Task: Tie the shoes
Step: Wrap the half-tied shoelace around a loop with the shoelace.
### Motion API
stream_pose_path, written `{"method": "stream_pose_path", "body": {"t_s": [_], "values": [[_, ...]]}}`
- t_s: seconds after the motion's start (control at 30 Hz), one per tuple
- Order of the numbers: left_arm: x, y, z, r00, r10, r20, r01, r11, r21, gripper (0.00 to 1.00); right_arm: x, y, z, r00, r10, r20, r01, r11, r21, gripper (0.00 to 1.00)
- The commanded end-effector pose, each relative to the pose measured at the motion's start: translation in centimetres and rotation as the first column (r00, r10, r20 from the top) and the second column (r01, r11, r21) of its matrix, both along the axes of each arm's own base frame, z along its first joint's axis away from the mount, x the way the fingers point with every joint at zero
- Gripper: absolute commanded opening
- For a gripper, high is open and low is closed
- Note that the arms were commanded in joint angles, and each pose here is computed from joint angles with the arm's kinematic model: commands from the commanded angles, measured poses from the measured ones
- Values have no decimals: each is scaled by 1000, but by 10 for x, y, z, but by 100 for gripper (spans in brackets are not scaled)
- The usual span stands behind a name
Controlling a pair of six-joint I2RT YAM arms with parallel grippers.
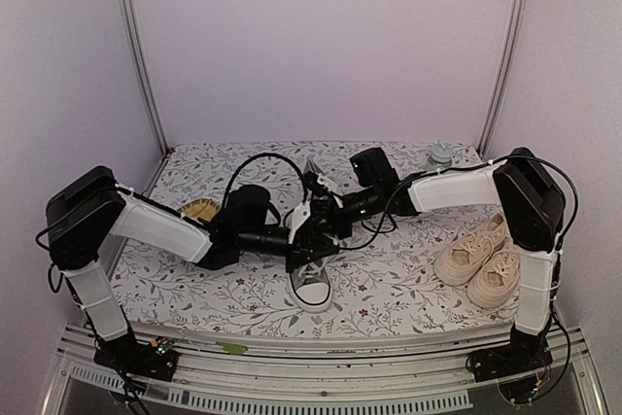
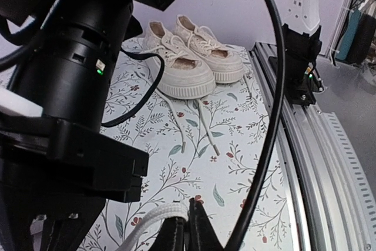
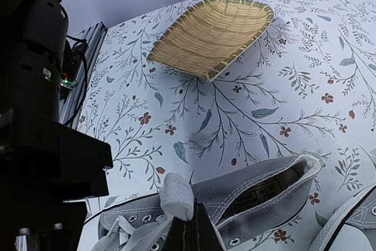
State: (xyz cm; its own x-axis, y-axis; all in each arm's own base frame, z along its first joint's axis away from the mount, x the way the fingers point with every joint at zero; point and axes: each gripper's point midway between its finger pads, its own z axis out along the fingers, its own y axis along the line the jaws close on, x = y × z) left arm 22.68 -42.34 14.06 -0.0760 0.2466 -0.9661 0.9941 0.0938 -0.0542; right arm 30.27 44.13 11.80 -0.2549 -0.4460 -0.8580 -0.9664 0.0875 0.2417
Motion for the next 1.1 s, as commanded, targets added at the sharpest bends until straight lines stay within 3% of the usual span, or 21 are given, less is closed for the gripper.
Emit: {"method": "stream_pose_path", "body": {"t_s": [0.0, 0.2, 0.33, 0.4, 0.53, 0.7, 0.93, 1.07], "values": [[5, -9, -13, 999, 34, 39, -35, 999, 32, 11, 3, 3, 4, 1000, 0, 2, 0, 1000, 4, 1], [-2, -4, -40, 990, 17, 139, -49, 972, 229, 36, 4, 3, 4, 1000, 2, 8, -2, 1000, -3, 1], [-13, 2, -39, 989, -37, 145, -6, 959, 284, 63, 5, 3, 2, 1000, 2, 10, -2, 1000, -9, 1], [-18, 2, -35, 989, -61, 134, 17, 951, 309, 67, 4, 3, 2, 1000, 4, 11, -4, 1000, -10, 1], [-23, 2, -23, 990, -84, 116, 44, 950, 310, 67, 4, 3, 0, 1000, 4, 10, -3, 1000, -15, 1], [-29, 23, -21, 994, -66, 89, 33, 944, 329, 56, 4, 3, -2, 1000, 4, 6, -4, 1000, -19, 1], [-24, 73, 31, 983, 27, 183, -45, 994, 96, 34, 6, 4, -6, 1000, 12, 8, -12, 1000, -29, 1], [3, 102, 39, 985, 113, 129, -114, 993, 1, 34, 6, 6, -6, 1000, 22, 14, -22, 999, -24, 1]]}}
